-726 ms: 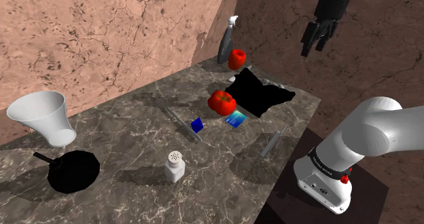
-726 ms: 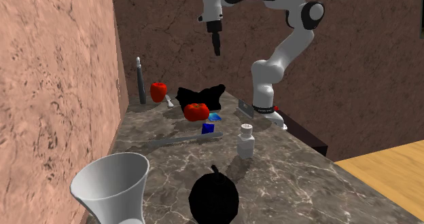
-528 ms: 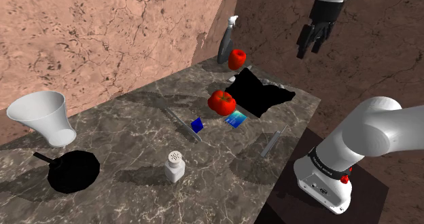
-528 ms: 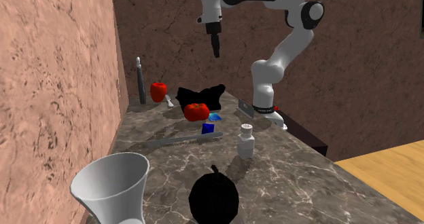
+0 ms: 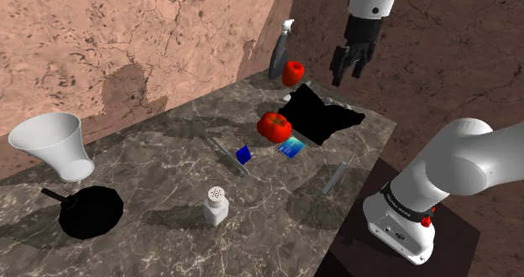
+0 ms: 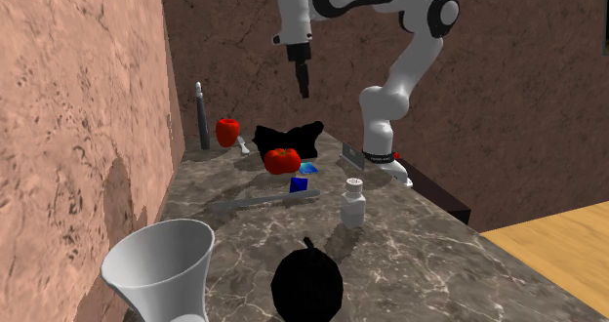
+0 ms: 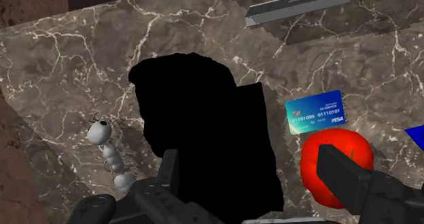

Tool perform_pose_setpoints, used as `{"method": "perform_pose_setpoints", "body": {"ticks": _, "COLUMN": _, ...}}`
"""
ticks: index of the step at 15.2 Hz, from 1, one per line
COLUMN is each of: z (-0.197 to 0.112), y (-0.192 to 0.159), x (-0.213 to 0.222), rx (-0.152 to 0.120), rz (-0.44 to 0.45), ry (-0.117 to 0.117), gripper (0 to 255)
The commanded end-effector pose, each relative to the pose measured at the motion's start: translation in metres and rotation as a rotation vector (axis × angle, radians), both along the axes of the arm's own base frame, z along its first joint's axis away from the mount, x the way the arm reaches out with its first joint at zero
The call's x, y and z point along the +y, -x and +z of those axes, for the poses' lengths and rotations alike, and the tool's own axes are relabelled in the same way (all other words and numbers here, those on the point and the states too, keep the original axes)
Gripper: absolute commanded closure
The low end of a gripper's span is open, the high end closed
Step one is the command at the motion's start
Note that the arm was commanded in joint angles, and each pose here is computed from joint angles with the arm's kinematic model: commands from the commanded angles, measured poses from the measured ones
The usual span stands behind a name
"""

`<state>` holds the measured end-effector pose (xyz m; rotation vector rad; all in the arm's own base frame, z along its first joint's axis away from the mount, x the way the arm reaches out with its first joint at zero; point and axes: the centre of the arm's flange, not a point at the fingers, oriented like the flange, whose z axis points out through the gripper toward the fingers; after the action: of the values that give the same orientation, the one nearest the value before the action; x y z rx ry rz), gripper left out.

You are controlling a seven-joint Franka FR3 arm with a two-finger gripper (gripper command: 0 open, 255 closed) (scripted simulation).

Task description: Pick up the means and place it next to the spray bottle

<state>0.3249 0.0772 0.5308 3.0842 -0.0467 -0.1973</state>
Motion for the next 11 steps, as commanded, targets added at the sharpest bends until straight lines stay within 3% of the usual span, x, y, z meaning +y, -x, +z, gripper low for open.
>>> {"method": "perform_pose_setpoints", "body": {"ticks": 1, "z": -0.011, "y": -0.010, "x": 0.023, "rx": 0.000, "rz": 0.009, "ry": -0.002, "gripper": 0}}
{"method": "perform_pose_setpoints", "body": {"ticks": 11, "z": -0.065, "y": -0.052, "x": 0.137, "rx": 0.005, "rz": 0.054, "ry": -0.007, "gripper": 0}}
